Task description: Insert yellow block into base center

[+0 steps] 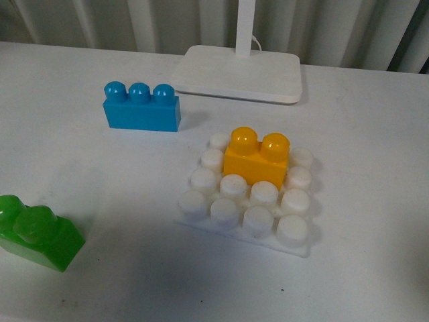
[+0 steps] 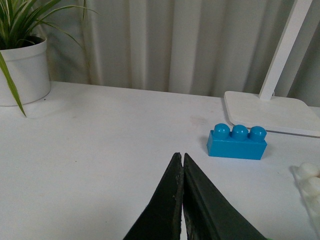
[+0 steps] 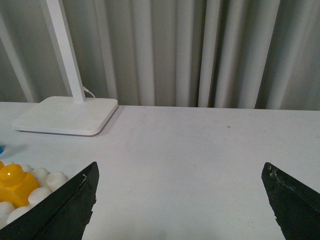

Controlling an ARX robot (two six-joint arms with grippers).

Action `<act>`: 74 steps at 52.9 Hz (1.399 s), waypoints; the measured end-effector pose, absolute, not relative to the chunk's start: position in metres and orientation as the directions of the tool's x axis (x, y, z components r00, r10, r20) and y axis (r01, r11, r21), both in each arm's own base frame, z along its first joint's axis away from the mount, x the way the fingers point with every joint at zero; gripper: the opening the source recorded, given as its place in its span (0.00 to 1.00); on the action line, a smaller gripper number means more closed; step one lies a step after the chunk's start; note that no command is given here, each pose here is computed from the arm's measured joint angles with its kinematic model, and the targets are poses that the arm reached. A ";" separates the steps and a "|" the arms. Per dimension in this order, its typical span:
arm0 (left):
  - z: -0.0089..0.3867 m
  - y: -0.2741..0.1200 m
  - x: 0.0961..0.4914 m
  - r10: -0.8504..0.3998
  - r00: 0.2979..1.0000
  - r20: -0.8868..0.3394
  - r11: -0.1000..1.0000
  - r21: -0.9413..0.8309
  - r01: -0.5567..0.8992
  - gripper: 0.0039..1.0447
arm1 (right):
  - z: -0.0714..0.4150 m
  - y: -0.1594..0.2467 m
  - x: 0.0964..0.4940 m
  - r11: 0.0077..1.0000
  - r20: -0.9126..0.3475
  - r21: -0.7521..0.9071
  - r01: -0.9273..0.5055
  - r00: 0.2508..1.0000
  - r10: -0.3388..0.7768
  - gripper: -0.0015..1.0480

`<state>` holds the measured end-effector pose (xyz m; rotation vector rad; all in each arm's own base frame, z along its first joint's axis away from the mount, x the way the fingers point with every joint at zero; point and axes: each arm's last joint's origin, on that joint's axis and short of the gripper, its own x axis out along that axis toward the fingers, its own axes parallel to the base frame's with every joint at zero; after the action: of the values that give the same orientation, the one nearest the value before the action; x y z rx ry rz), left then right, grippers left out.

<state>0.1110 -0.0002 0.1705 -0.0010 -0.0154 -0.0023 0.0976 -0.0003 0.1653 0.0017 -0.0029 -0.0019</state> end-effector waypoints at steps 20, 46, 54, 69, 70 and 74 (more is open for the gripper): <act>0.169 0.000 0.106 -0.002 1.000 0.010 1.000 -0.001 0.002 0.30 | 0.165 0.000 0.098 1.000 0.003 0.001 0.002 1.000 -0.002 0.91; 0.167 0.000 0.097 -0.002 1.000 0.009 1.000 -0.003 0.002 0.11 | 0.165 0.000 0.098 1.000 0.003 0.001 0.002 1.000 -0.002 0.91; 0.167 0.000 0.097 -0.002 1.000 0.009 1.000 -0.003 0.002 0.36 | 0.165 0.000 0.098 1.000 0.003 0.001 0.002 1.000 -0.002 0.91; 0.167 0.000 0.097 -0.002 1.000 0.009 1.000 -0.003 0.002 0.84 | 0.165 0.000 0.098 1.000 0.003 0.001 0.002 1.000 -0.002 0.91; 0.167 0.000 0.097 -0.002 1.000 0.009 1.000 -0.003 0.002 0.88 | 0.165 0.000 0.098 1.000 0.003 0.001 0.002 1.000 -0.002 0.91; 0.167 0.000 0.097 -0.002 1.000 0.009 1.000 -0.002 0.002 0.96 | 0.165 0.000 0.098 1.000 0.003 0.001 0.002 1.000 -0.002 0.91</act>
<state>0.0973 -0.0002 0.1673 -0.0017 -0.0093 -0.0019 0.0976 -0.0003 0.1653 0.0013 -0.0029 -0.0019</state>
